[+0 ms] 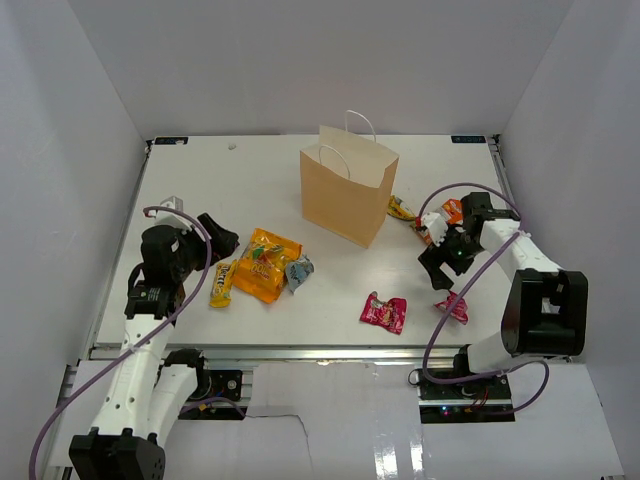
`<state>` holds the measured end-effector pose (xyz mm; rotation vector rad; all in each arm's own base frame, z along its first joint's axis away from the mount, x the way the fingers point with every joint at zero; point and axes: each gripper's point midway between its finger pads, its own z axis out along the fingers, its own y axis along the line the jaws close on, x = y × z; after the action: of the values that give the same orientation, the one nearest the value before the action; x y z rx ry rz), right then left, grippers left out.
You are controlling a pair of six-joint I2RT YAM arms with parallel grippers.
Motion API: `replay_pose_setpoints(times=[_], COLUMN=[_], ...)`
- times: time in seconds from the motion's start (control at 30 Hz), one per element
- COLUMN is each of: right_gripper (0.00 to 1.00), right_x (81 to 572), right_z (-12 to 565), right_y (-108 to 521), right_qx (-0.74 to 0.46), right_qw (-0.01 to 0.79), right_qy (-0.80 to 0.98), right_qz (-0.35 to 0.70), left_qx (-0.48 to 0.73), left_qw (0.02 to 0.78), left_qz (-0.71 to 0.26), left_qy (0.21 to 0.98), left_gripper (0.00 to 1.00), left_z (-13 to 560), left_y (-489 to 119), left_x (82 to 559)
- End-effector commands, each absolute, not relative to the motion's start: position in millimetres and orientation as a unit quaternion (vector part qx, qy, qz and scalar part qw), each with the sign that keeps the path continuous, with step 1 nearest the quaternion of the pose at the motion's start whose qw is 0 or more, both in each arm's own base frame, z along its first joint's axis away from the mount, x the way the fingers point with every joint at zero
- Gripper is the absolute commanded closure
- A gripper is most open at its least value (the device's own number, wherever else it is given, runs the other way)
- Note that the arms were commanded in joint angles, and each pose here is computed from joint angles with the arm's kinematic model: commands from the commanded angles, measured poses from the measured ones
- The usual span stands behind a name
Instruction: Place the snacks into the paper bag
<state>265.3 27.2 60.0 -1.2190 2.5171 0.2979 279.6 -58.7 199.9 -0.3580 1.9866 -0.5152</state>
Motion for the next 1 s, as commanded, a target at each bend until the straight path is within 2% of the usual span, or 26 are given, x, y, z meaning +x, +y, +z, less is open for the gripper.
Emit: replay_pose_setpoints(times=[0.0,0.27,0.53,0.7,0.8,0.97], right_gripper=[0.00,0.00,0.00,0.10,0.24,0.59], right_x=[228,186,186,191,194,201], right_z=[63,53,35,22,18,32], right_y=[29,31,25,11,-1,10], right_qx=[-0.471,-0.480,-0.475,-0.484,-0.490,-0.496], right_qw=[0.124,0.076,0.072,0.077,0.079,0.107], right_qy=[0.863,0.865,0.874,0.872,0.867,0.862], right_qz=[0.135,0.124,0.067,0.010,-0.032,-0.013], left_qx=[-0.148,-0.153,-0.148,-0.149,-0.149,-0.148], left_qw=[0.499,0.483,0.480,0.477,0.479,0.478], left_qz=[-0.232,-0.240,-0.245,-0.248,-0.250,-0.253], left_qy=[0.822,0.828,0.830,0.830,0.828,0.828], left_gripper=[0.02,0.02,0.02,0.02,0.02,0.02], left_z=[199,192,189,186,187,187], left_y=[-65,-68,-70,-72,-72,-73], left_x=[274,275,275,273,273,272])
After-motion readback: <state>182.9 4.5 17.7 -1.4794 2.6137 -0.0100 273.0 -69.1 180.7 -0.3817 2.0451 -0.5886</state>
